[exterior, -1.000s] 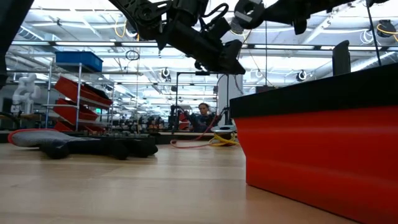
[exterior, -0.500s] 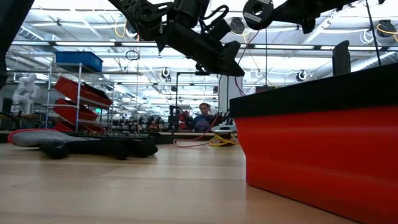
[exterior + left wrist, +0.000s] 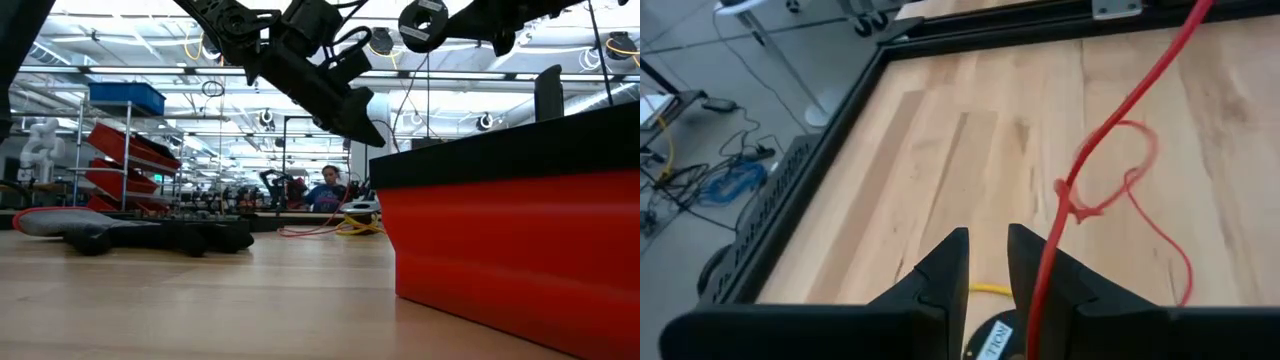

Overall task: Coil cords
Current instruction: Coil the red wire onto the spool

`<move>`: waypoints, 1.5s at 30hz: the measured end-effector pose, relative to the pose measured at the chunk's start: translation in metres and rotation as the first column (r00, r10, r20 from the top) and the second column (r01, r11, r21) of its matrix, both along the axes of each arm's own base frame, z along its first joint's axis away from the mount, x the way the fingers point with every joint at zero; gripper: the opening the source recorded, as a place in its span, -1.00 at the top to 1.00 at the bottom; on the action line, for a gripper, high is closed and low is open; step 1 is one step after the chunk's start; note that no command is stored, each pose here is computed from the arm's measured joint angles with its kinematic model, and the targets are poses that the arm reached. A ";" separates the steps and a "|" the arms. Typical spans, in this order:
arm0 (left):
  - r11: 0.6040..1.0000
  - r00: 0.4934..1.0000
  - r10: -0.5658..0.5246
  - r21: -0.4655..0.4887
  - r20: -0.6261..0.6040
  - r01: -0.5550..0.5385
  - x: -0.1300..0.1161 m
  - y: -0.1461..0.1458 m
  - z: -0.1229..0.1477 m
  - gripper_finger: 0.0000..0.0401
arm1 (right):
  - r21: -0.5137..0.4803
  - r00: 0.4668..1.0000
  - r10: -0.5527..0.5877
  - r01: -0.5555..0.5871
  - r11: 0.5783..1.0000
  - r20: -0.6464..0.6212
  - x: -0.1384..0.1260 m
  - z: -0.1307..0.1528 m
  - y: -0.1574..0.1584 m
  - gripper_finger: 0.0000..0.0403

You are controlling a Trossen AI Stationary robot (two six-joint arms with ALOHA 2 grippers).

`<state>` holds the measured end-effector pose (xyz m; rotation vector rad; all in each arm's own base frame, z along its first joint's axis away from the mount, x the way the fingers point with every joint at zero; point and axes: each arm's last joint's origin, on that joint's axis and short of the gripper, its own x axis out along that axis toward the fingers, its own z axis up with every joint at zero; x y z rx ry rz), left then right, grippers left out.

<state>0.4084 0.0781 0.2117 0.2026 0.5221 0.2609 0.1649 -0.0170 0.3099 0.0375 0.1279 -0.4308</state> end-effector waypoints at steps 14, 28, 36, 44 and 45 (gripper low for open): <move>0.985 0.986 -0.156 -0.070 0.059 0.160 -0.002 -0.013 0.016 0.60 | 0.016 0.989 0.002 0.000 1.000 -0.149 -0.003 -0.014 0.000 1.00; 0.975 0.950 -0.215 -0.009 0.226 0.222 -0.005 -0.031 0.052 0.60 | 0.062 0.981 0.103 -0.094 0.994 -0.163 0.002 -0.018 0.003 1.00; 0.972 0.945 -0.225 -0.008 0.238 0.234 -0.005 -0.032 0.053 0.60 | 0.063 0.977 0.127 -0.118 0.991 -0.169 0.017 -0.023 0.003 1.00; 0.956 0.933 -0.270 -0.054 0.237 0.290 -0.005 -0.034 0.051 0.61 | 0.053 0.973 0.128 -0.120 0.991 -0.190 0.027 -0.028 0.003 1.00; 0.955 0.933 -0.272 -0.054 0.237 0.292 -0.005 -0.034 0.051 0.61 | 0.053 0.974 0.127 -0.119 0.992 -0.190 0.028 -0.028 0.003 1.00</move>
